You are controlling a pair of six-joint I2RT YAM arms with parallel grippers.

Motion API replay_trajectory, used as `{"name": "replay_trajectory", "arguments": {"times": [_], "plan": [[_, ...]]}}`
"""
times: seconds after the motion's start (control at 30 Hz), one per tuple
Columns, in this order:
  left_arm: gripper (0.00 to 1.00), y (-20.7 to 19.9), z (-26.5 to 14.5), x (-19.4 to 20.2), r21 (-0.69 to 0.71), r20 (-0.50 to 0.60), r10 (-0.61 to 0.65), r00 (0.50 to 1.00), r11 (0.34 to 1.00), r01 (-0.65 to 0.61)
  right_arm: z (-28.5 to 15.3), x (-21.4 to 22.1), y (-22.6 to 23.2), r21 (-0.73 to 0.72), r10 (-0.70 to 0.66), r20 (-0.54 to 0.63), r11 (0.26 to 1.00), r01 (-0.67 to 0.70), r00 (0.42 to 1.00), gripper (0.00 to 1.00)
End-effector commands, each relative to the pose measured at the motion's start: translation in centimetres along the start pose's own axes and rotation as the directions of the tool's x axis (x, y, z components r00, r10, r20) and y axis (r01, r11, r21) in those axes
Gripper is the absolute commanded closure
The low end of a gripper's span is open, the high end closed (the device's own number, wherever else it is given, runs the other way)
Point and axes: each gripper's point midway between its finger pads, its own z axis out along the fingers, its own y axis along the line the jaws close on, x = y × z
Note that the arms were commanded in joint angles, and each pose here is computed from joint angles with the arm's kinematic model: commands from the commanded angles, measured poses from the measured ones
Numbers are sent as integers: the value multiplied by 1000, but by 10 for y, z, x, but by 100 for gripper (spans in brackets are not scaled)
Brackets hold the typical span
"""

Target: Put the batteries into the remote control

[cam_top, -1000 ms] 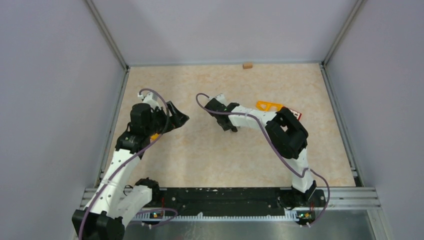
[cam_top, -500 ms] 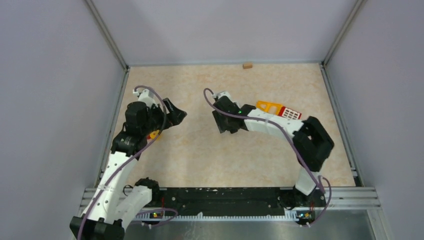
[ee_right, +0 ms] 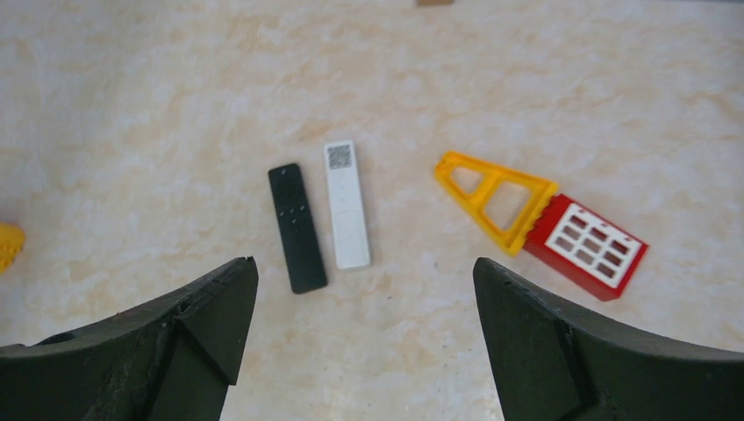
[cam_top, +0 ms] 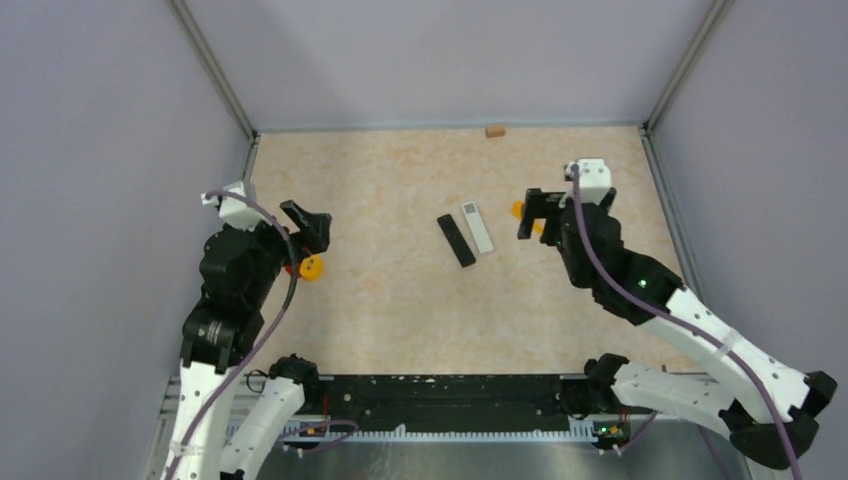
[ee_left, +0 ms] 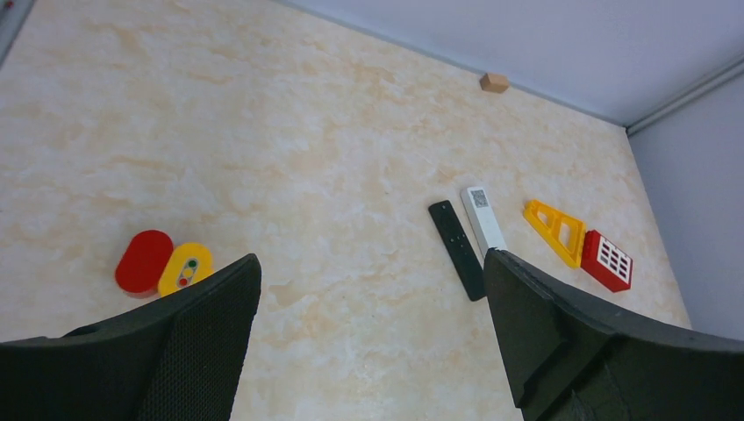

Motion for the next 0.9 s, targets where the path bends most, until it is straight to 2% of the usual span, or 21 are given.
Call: {"name": "replay_trajectory", "arguments": {"times": [0.0,0.17,0.23,0.47,0.87], "plan": [[1,15,-35,-31,-106,104,53,993,993,-42,-38,-42,-59,176,2,118,984,-23,993,5],[1,20,-68,-50,-139,192,89,977,988,-63,-86,-79,-107,212,75,296,967,-142,952,5],[1,22,-80,-56,-145,231,102,968,987,-70,-96,-85,-119,238,72,325,959,-155,943,4],[1,31,-109,-69,-186,321,115,940,981,-56,-117,-99,-140,268,79,378,944,-191,922,4],[1,40,-105,-62,-223,309,134,942,973,-65,-101,-92,-119,210,116,346,958,-197,931,3]]}}
